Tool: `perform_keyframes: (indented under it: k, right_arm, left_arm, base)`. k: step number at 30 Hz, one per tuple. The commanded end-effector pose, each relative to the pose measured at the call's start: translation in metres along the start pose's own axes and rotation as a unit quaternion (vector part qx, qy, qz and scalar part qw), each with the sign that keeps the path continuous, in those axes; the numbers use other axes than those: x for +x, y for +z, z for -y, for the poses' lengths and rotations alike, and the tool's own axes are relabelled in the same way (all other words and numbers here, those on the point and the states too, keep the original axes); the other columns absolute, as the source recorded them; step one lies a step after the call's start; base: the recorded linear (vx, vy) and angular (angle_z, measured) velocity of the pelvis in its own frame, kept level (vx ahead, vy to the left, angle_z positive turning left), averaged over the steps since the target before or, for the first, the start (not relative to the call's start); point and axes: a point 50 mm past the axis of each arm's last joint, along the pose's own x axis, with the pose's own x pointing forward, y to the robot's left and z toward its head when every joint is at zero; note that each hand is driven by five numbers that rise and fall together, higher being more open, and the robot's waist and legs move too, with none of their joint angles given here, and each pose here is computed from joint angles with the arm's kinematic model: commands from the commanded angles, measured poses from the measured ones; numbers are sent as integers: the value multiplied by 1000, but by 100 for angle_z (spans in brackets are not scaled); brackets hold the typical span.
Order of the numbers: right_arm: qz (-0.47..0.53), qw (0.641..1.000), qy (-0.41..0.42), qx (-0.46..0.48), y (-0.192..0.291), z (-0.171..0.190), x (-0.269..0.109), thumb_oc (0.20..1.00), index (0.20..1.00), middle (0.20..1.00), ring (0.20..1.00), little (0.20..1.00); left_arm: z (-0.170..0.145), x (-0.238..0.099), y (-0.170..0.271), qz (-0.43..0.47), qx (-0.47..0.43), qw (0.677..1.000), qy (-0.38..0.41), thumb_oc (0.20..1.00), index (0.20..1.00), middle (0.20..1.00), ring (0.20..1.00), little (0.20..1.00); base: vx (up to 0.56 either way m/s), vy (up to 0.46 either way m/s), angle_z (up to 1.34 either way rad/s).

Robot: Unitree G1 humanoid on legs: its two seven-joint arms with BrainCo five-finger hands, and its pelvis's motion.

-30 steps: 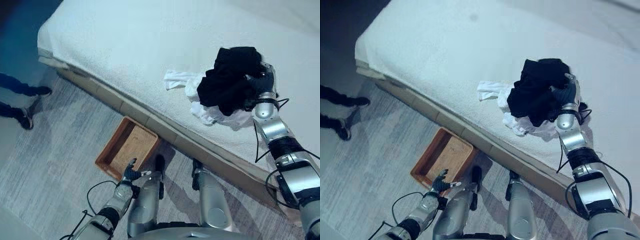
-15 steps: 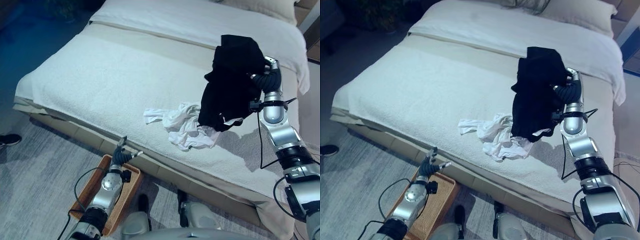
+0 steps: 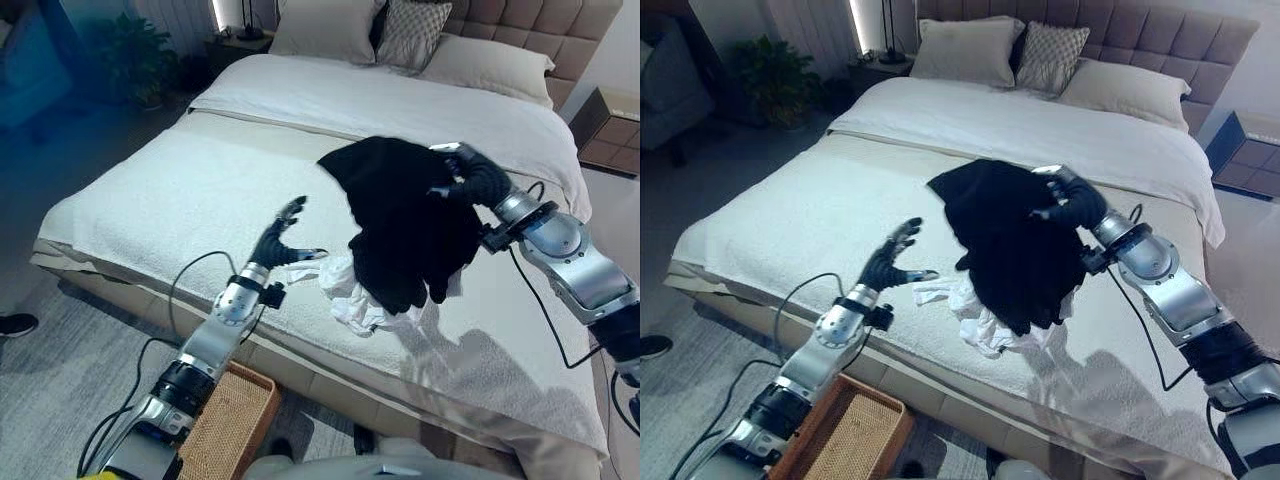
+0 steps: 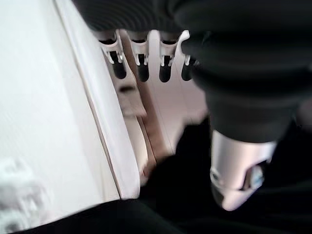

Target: Pick up clothes into the bucket

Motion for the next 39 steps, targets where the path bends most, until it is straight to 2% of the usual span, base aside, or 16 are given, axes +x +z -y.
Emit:
perform_keyframes:
  k: [1,9,17,18,19,20,21,23,25,28,30,31,32,34,36,39]
  right_arm:
    - [92,991,41,86,33,-8,12,200,200,200,200,200]
    - [133,974,117,139,51,-36,19,200,200,200,200,200]
    - [175,956,123,200,63,-48,22,200,200,200,200,200]
    - [192,953,112,208,66,-43,20,200,200,200,200,200]
    - [198,949,118,217,67,-46,20,200,200,200,200,200]
    - [207,945,116,224,69,-47,19,200,200,200,200,200]
    - [208,943,117,233,68,-50,19,200,200,200,200,200]
    - [212,942,117,233,69,-52,20,200,200,200,200,200]
    - [208,942,111,238,65,-54,21,200,200,200,200,200]
    - [200,945,104,236,61,-54,22,200,200,200,200,200]
    - [197,945,110,237,61,-58,27,200,200,200,200,200]
    - [197,945,110,237,61,-58,27,200,200,200,200,200]
    - [172,954,71,236,46,-47,19,200,200,200,200,200]
    - [169,957,60,228,45,-40,17,200,200,200,200,200]
    - [162,957,39,236,36,-42,19,200,200,200,200,200]
    - [144,963,-16,229,22,-30,8,200,200,200,200,200]
  left_arm:
    - [9,14,8,22,12,999,-23,1000,1000,1000,1000,1000]
    - [41,25,21,29,-79,993,-87,1000,1000,1000,1000,1000]
    - [64,29,24,4,-163,976,-146,1000,1000,1000,1000,1000]
    - [60,3,-15,-66,-176,970,-156,1000,1000,1000,1000,1000]
    - [64,-7,-24,-82,-192,964,-163,1000,1000,1000,1000,1000]
    - [74,-18,-31,-105,-226,951,-183,545,545,545,545,545]
    - [81,-23,-33,-113,-254,939,-201,388,388,388,388,388]
    - [89,-27,-32,-123,-287,924,-223,200,200,200,200,200]
    - [111,-37,-20,-136,-368,867,-307,200,200,200,200,200]
    - [122,-42,-12,-144,-408,831,-349,200,200,200,200,200]
    - [117,-18,-6,-147,-444,821,-327,200,200,200,200,200]
    - [117,-18,-6,-147,-444,821,-327,200,200,200,200,200]
    - [96,-20,-7,-122,-469,826,-287,200,200,200,200,200]
    - [85,-26,-12,-132,-466,825,-290,200,200,200,200,200]
    - [80,-20,-40,-159,-411,865,-238,200,200,200,200,200]
    - [87,-22,-22,-125,-450,849,-249,200,200,200,200,200]
  base:
    - [8,11,3]
    - [0,3,1]
    - [0,0,0]
    - [0,0,0]
    - [0,0,0]
    - [0,0,0]
    - [0,0,0]
    - [0,0,0]
    - [2,4,8]
    - [0,0,2]
    - [0,0,0]
    - [13,12,-5]
    - [9,12,-8]
    - [15,10,-8]
    - [14,7,-4]
    - [-7,2,-4]
